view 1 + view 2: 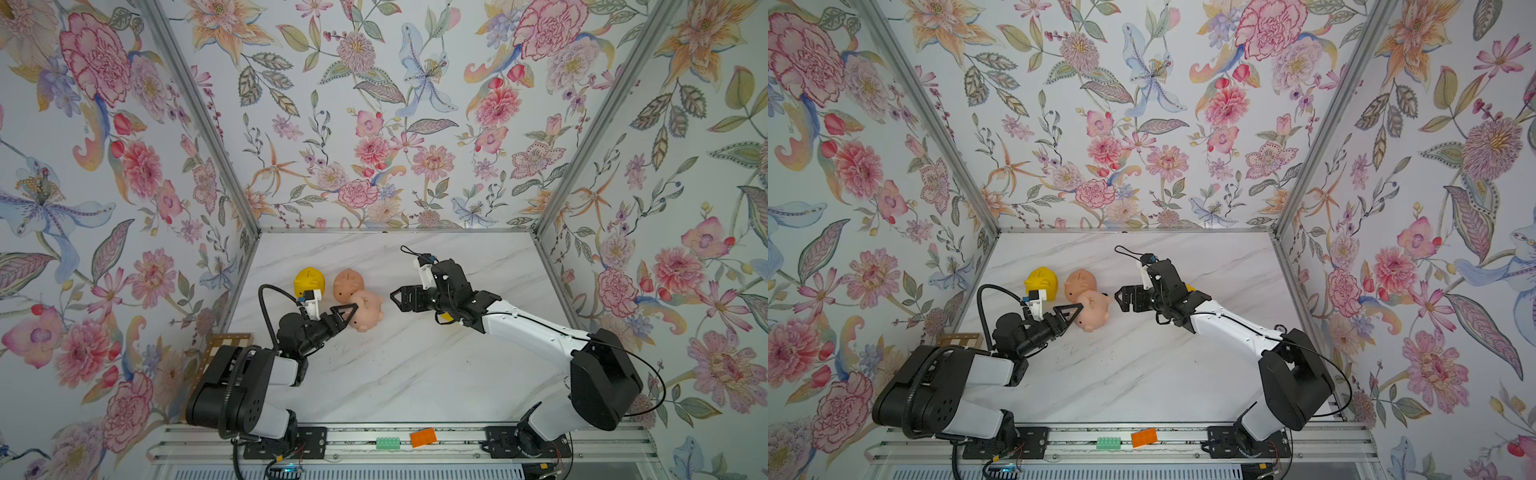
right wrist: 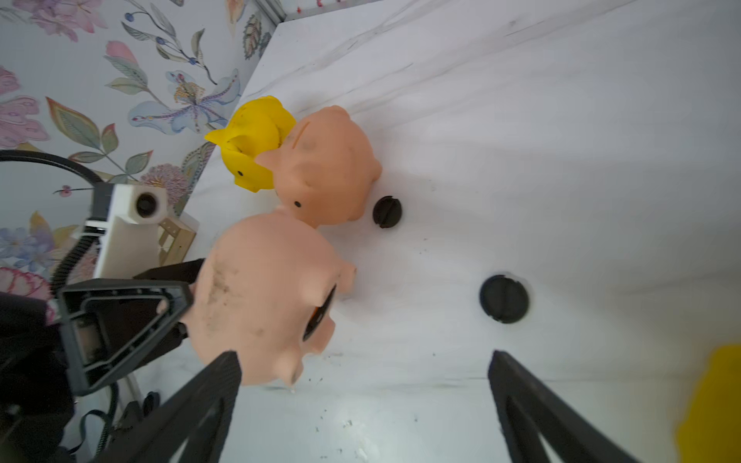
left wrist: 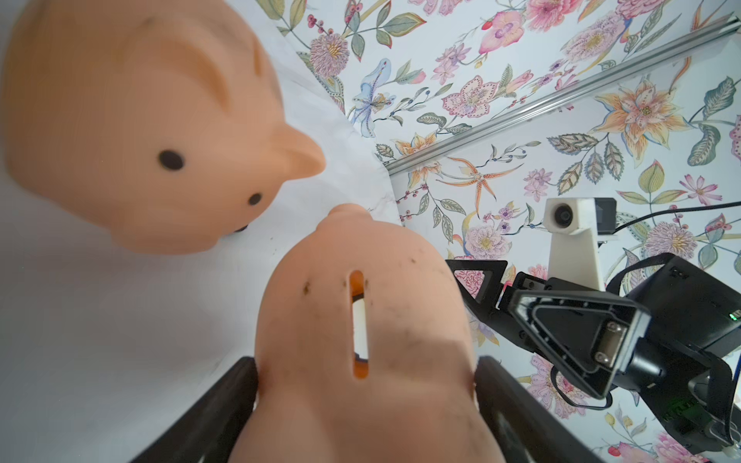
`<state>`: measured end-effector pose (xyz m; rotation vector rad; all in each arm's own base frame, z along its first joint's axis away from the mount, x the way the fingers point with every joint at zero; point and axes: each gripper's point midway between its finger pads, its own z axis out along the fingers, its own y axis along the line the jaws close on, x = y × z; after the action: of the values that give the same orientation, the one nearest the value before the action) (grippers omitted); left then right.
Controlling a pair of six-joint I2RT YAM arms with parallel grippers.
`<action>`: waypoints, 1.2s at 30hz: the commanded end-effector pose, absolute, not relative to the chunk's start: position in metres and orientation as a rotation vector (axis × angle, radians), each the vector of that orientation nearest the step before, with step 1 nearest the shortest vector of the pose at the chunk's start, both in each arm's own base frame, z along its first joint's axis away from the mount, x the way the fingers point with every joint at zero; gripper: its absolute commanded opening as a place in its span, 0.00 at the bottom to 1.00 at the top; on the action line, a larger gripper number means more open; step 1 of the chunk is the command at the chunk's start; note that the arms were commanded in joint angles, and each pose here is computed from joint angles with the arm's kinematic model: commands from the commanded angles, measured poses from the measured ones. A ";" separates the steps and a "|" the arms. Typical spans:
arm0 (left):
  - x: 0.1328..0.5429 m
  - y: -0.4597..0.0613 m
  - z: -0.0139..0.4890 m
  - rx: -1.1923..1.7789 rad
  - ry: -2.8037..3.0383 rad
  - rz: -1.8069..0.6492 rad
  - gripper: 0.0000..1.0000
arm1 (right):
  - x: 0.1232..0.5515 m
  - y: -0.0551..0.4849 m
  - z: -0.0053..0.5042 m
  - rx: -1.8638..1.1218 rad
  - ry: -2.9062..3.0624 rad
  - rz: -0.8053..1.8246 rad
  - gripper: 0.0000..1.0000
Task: Open piggy banks
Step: Pick up the piggy bank from the center of the board, then place the piggy bank at the center of the board.
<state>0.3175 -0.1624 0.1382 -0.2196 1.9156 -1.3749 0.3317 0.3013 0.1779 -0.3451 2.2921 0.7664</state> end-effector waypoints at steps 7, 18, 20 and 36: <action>0.340 -0.173 0.165 0.058 2.190 -0.981 0.55 | 0.340 0.214 0.206 -0.248 2.235 0.483 0.99; 0.370 -0.183 0.188 0.270 2.347 -0.670 0.53 | 0.329 0.152 0.218 -0.163 2.185 0.409 0.99; 0.374 -0.190 0.187 0.320 2.381 -0.604 0.53 | 0.326 0.145 0.213 -0.140 2.201 0.419 0.99; 0.414 -0.260 0.151 0.518 2.360 -0.226 0.51 | 0.299 0.129 0.184 -0.064 2.213 0.502 0.99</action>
<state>0.3945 -0.2577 0.1388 0.5422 2.4435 -0.3127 0.3021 0.1268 0.1854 -0.0755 2.2232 0.4572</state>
